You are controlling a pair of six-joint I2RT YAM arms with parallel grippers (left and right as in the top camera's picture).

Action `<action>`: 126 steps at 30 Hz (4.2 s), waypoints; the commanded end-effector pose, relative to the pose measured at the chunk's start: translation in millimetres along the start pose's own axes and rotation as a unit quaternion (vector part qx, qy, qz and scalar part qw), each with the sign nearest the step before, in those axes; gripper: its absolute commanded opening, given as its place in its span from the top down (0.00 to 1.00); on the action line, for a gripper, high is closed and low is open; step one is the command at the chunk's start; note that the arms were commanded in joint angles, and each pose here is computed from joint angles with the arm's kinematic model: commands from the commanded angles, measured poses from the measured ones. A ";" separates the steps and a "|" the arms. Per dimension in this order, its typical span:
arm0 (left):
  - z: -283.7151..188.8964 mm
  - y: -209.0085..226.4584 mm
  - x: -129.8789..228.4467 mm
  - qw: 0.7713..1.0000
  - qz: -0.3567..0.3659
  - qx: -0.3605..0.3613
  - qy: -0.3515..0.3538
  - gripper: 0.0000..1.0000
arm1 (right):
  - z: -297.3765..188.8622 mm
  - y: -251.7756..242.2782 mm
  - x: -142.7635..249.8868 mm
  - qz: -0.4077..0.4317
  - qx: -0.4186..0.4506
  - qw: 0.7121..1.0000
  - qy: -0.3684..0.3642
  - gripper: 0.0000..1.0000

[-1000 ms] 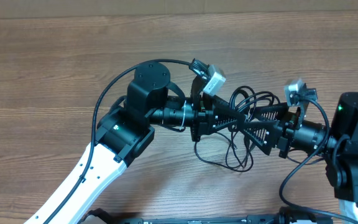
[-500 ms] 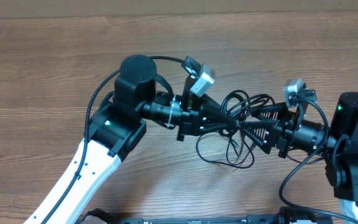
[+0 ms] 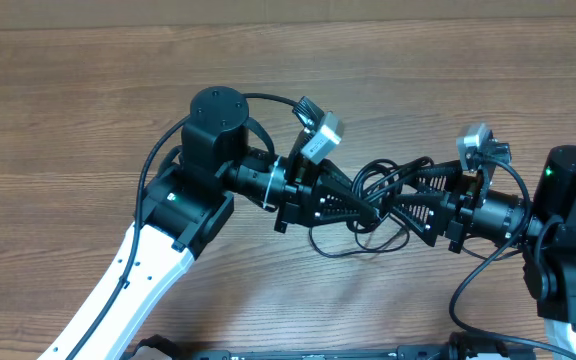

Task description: Untangle cables

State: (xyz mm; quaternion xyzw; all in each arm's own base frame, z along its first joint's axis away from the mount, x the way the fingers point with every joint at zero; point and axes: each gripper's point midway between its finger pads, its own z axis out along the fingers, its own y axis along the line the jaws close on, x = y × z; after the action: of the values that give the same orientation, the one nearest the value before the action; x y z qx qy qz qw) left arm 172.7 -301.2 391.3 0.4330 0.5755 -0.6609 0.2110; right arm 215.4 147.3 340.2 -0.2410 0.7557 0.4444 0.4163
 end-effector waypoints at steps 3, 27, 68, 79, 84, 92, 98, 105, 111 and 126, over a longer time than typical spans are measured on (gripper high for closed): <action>13.1 -14.6 -0.1 0.999 0.023 0.022 0.012 0.96 | -1.1 17.5 -4.0 -0.017 -0.054 0.998 -0.008 0.37; -1.3 15.4 -3.9 1.000 -0.027 -0.012 -0.003 0.00 | -7.6 -47.9 19.8 0.107 0.143 0.984 0.020 0.96; 49.8 122.8 36.2 0.953 -0.082 -0.291 -0.001 0.34 | -44.8 -96.4 79.6 0.208 0.340 0.912 0.095 0.96; 54.9 124.8 26.9 0.956 -0.078 -0.283 -0.019 0.62 | -43.9 -94.3 81.1 0.201 0.333 0.916 0.102 0.96; 56.1 125.6 28.8 0.956 -0.080 -0.282 -0.016 0.67 | -41.6 -91.9 80.1 0.200 0.324 0.919 0.101 0.96; 57.7 127.1 31.2 0.955 -0.083 -0.283 -0.013 0.66 | -36.2 -85.1 78.0 0.190 0.298 0.930 0.103 0.96; 57.7 127.1 31.2 0.955 -0.082 -0.283 -0.013 0.87 | -35.9 -85.6 76.4 0.188 0.298 0.930 0.100 0.96; 57.4 127.6 31.0 0.955 -0.082 -0.285 -0.014 0.96 | -36.1 -85.4 77.3 0.189 0.298 0.930 0.102 0.96; 58.4 125.7 29.8 0.957 -0.085 -0.278 -0.016 0.96 | -37.9 -87.3 78.7 0.188 0.306 0.928 0.104 0.96; 72.7 94.0 -6.8 0.969 -0.144 -0.183 -0.083 0.96 | -40.3 -87.9 84.0 0.180 0.311 0.926 0.118 0.96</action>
State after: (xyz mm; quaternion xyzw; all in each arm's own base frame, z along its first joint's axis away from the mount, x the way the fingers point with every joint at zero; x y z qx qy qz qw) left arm 230.5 -391.7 321.5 0.2592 0.7353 -0.5738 0.2507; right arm 219.7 71.7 240.6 -0.0054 0.9281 0.2307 0.2923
